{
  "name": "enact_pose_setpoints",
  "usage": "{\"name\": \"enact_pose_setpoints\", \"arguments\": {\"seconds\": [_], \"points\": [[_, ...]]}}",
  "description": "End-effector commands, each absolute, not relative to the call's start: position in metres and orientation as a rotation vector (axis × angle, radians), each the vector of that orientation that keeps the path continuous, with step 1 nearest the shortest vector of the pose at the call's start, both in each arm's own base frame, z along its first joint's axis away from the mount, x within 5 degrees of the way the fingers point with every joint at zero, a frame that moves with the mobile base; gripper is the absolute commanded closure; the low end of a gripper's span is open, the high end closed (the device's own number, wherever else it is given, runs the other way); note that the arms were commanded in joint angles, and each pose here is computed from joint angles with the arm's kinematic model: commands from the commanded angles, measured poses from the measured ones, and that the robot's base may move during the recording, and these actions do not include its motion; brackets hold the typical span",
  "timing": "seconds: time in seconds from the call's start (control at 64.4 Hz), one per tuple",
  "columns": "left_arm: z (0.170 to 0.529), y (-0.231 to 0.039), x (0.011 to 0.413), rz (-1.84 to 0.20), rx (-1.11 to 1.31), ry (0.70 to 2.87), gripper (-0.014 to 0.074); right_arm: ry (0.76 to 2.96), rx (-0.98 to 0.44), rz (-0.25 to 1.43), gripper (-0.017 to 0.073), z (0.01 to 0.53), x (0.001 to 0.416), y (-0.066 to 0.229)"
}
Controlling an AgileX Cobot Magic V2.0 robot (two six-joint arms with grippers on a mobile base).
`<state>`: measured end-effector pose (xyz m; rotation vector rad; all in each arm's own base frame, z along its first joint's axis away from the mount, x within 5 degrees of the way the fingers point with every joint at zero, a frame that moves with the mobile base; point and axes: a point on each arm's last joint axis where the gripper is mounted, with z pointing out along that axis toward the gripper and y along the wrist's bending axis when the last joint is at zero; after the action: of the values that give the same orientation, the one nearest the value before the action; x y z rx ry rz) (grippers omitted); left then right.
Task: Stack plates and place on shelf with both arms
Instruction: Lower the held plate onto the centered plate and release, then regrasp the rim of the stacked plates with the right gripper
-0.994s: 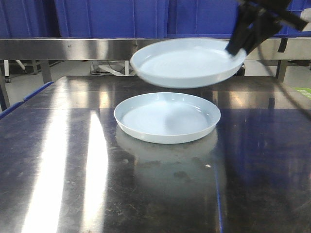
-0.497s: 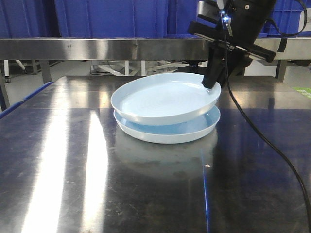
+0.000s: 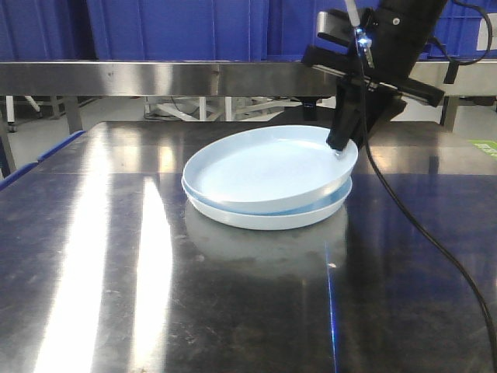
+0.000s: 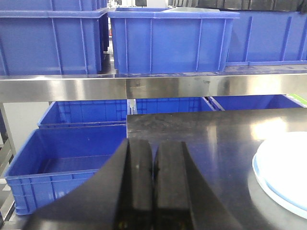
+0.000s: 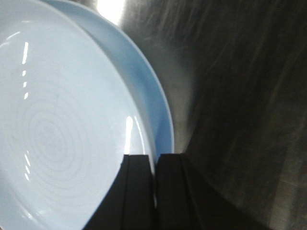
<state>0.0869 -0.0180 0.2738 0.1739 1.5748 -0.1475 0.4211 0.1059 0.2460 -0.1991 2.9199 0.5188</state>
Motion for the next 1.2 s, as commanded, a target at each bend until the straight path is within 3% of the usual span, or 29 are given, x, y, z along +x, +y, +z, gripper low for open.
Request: {"name": "enact_pose_setpoints", "arguments": {"seconds": [0.0, 0.295, 0.699, 0.978, 1.18], "points": [[0.29, -0.017, 0.087, -0.146, 0.152, 1.474, 0.0513, 2.815, -0.196, 0.551, 0.0511, 0.277, 0.417, 0.107], [0.29, -0.017, 0.087, -0.146, 0.152, 1.474, 0.0513, 2.804, -0.189, 0.551, 0.048, 0.276, 0.419, 0.107], [0.29, -0.017, 0.087, -0.146, 0.152, 1.474, 0.0513, 2.841, -0.168, 0.529, 0.0182, 0.275, 0.416, 0.105], [0.29, -0.017, 0.087, -0.146, 0.152, 1.474, 0.0513, 2.881, 0.009, 0.491, 0.0172, 0.274, 0.416, 0.102], [0.29, -0.017, 0.087, -0.146, 0.152, 1.474, 0.0513, 2.899, 0.06, 0.496, 0.0172, 0.266, 0.414, 0.105]]}}
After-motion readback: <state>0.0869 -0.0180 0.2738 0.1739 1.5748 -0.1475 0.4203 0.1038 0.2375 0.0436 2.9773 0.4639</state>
